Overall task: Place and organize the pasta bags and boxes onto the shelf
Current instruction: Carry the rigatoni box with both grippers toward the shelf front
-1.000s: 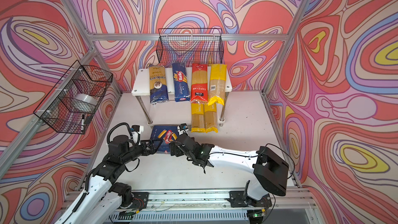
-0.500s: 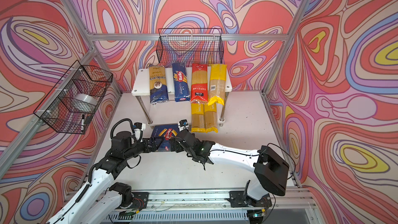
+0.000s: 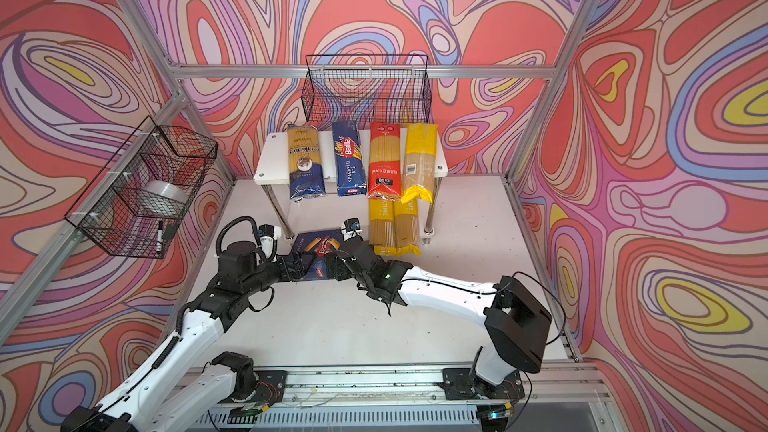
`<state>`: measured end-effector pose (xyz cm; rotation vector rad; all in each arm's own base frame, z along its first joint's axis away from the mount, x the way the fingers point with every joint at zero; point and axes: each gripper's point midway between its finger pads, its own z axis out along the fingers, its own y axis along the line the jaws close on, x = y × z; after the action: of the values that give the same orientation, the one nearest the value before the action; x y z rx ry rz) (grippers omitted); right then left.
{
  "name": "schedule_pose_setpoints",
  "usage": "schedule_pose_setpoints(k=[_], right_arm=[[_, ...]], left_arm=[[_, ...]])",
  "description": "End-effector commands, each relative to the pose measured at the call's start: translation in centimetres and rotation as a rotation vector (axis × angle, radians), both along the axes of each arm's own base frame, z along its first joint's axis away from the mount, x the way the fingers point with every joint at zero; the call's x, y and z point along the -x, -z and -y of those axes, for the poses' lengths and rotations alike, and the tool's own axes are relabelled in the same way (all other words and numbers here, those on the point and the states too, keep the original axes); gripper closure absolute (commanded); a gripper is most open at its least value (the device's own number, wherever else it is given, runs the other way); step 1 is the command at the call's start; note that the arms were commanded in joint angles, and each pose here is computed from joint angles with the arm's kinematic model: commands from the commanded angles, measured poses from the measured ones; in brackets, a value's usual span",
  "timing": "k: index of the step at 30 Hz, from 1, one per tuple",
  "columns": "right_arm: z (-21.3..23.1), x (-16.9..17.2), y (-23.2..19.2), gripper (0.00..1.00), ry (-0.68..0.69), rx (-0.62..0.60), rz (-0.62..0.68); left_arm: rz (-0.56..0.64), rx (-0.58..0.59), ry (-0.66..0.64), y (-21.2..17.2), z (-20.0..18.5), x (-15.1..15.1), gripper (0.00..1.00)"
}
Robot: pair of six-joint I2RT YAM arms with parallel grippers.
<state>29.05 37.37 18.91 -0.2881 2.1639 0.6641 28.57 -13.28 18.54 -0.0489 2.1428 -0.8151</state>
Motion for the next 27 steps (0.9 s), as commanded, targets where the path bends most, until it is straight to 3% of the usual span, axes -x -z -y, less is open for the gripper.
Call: schedule_pose_setpoints(k=[1,15,27], right_arm=[[-5.7,2.5,-6.8,0.06,-0.222,-0.235,0.086],[-5.6,0.0,-6.8,0.05,-0.187,-0.216,0.112],[-5.7,-3.2,-4.7,0.05,-0.164,-0.198,0.082]], left_arm=[[0.287,0.151,0.252,-9.6,4.5,1.0,0.00],[0.288,0.111,0.231,-8.5,4.5,-0.9,0.00],[0.277,0.083,0.239,-6.8,5.4,-4.1,0.00]])
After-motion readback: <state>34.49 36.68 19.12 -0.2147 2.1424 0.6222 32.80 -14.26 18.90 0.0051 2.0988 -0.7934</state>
